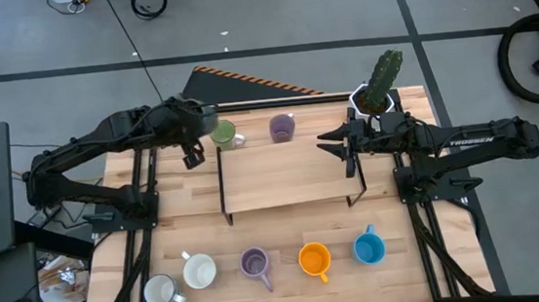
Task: Place coffee mugs
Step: Put the blue-brown mug on the shelf
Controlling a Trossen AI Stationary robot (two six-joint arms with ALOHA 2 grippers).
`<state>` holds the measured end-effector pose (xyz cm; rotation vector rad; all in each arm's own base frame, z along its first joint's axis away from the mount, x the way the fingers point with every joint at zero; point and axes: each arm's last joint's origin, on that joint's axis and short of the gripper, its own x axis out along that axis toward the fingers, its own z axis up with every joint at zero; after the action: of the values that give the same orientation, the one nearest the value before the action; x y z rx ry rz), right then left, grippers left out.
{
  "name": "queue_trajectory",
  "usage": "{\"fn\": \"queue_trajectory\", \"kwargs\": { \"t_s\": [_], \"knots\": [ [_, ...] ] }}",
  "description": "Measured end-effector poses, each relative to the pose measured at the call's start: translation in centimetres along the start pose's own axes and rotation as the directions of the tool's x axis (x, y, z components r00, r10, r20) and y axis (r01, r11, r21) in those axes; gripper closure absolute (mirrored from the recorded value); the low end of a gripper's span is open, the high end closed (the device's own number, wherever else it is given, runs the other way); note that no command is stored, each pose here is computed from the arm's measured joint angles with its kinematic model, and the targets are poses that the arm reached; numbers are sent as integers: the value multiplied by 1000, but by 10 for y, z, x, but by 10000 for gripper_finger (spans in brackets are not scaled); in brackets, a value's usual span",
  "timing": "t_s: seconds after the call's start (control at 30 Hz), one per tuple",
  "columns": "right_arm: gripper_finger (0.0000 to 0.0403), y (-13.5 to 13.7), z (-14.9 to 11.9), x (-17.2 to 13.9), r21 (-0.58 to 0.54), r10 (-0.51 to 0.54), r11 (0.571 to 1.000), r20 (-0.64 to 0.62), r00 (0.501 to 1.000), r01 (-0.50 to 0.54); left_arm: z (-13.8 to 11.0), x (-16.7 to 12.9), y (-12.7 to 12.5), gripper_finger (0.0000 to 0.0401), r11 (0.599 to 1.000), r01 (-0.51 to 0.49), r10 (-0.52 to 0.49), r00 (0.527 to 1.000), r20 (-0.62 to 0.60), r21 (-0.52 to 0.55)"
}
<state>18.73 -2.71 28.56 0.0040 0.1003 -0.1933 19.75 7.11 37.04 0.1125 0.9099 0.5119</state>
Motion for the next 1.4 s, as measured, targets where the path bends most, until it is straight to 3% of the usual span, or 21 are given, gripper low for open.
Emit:
{"fn": "queue_trajectory", "kwargs": {
  "t_s": [0.17, 0.43, 0.77, 1.13, 1.4],
  "knots": [
    [290, 0, 10, -3, 4, 0, 1000, -1, 1000, 0, 14, 3, -13, 361, 997, 71, -74, 992, 104, 37],
    [290, -1, 35, -10, -11, -8, 1000, -70, 998, 7, 49, 18, -32, 361, 984, 137, -147, 985, 86, 111],
    [290, -2, 46, -19, -23, -30, 999, -155, 987, 26, 95, 34, -45, 361, 944, 275, -284, 959, 25, 183],
    [290, -6, 46, -50, -32, -98, 995, -176, 979, 94, 123, 67, -71, 361, 905, 316, -325, 945, -13, 284],
    [290, -6, 46, -59, -20, -97, 995, -178, 979, 95, 142, 81, -79, 361, 900, 304, -353, 929, 112, 314]
  ]
}}
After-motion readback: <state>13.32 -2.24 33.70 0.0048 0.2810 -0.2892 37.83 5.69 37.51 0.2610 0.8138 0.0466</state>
